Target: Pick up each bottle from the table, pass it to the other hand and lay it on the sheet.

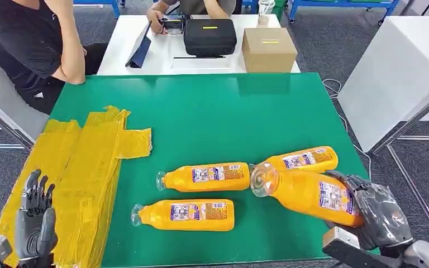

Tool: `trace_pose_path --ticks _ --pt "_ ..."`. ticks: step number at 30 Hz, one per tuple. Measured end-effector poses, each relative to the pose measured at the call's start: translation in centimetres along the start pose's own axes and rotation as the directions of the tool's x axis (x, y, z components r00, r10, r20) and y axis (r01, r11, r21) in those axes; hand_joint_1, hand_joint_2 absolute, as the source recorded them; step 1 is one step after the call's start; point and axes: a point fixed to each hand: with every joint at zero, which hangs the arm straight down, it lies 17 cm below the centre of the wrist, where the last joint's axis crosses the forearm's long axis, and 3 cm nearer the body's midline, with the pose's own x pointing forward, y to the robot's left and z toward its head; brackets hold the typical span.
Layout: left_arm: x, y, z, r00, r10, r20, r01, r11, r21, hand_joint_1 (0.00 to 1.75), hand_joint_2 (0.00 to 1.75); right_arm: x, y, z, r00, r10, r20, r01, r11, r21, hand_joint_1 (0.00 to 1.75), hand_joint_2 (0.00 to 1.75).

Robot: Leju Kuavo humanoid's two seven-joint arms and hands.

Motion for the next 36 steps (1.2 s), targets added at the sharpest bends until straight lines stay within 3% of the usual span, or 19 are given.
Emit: trace_pose_path --ticks 8,13,17,21,25,36 --pt "0.1 -1.2 -0.5 1.000 0.020 0.007 -0.020 0.999 -0.042 0.00 1.75 -0.1 1.1 -2.4 0.999 -0.008 0.052 0.006 1.000 0.023 1.75 1.75" --pt "1.6 -6.5 -2.7 0.987 0.162 0.019 -0.156 0.969 -0.190 0.00 1.75 1.3 4.0 -11.4 0.994 -0.075 0.075 0.075 0.997 -0.006 1.75 1.75" --pt "2.8 -10.7 -4.6 0.973 0.232 0.000 -0.223 0.934 -0.281 0.00 1.75 6.1 7.2 -17.4 0.982 -0.170 0.080 0.170 0.985 0.002 1.75 1.75" --pt "4.1 -12.9 -6.7 0.972 0.236 0.008 -0.222 0.922 -0.316 0.00 1.75 12.2 7.1 -20.7 0.957 -0.254 0.140 0.262 0.964 -0.040 1.75 1.75" --pt "4.9 -13.5 -7.7 0.971 0.239 0.022 -0.218 0.918 -0.333 0.00 1.75 15.9 6.7 -22.4 0.937 -0.295 0.188 0.307 0.951 -0.041 1.75 1.75" --pt "5.2 -13.9 -8.7 0.973 0.227 0.031 -0.204 0.919 -0.338 0.00 1.75 20.7 5.6 -24.1 0.885 -0.402 0.236 0.427 0.902 -0.063 1.75 1.75"
